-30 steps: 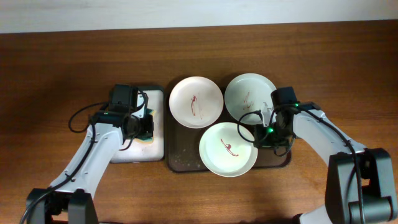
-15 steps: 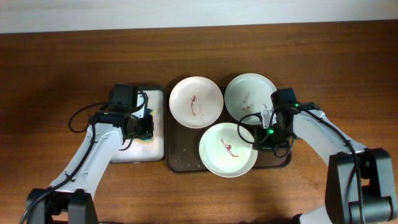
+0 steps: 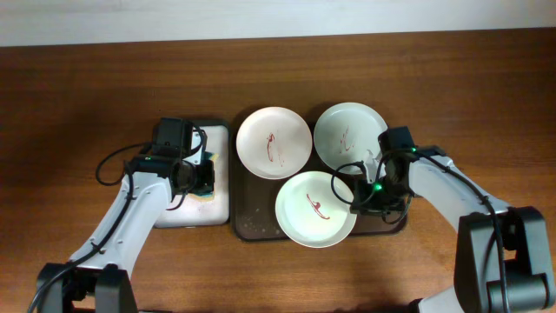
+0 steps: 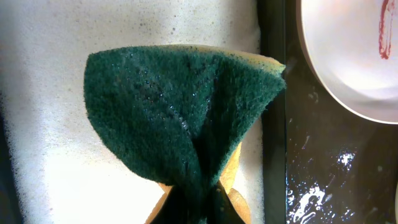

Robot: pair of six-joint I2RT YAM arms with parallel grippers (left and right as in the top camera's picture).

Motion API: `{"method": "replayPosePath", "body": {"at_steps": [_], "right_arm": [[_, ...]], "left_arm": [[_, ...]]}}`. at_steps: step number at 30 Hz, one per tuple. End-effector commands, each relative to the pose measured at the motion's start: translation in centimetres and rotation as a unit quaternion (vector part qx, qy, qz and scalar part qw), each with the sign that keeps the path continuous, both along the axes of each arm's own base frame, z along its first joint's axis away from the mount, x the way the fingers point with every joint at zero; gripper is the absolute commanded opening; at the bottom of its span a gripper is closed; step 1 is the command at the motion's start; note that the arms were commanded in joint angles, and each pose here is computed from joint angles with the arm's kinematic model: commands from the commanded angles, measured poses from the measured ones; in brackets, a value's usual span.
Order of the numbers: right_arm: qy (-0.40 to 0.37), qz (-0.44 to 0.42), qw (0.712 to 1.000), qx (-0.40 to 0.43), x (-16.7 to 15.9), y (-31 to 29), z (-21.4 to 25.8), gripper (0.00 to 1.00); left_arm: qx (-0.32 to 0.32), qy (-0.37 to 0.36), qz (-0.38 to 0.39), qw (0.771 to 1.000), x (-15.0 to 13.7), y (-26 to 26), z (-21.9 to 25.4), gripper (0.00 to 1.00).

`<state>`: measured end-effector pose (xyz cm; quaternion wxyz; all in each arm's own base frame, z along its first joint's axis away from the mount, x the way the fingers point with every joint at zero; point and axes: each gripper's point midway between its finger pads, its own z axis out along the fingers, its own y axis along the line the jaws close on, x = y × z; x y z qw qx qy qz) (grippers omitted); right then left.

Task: Clean dirty plates on tray and stack at the side
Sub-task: 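Grasp the sponge with the left gripper and the white plate rim with the right, then scrub the white plate with the sponge held in the left gripper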

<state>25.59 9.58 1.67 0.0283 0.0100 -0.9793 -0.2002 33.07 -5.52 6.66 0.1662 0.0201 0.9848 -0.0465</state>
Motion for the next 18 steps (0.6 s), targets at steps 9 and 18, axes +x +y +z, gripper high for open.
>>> {"method": "replayPosePath", "body": {"at_steps": [9,18], "right_arm": [[-0.005,0.000,1.000,0.016,-0.1,0.7,-0.7,0.04],[-0.018,-0.016,0.999,0.046,0.9,1.6,-0.3,0.04]], "left_arm": [[-0.056,-0.001,-0.013,0.998,0.1,-1.9,0.8,0.00],[-0.132,-0.008,-0.110,0.985,-1.0,-9.1,1.9,0.00]]}}
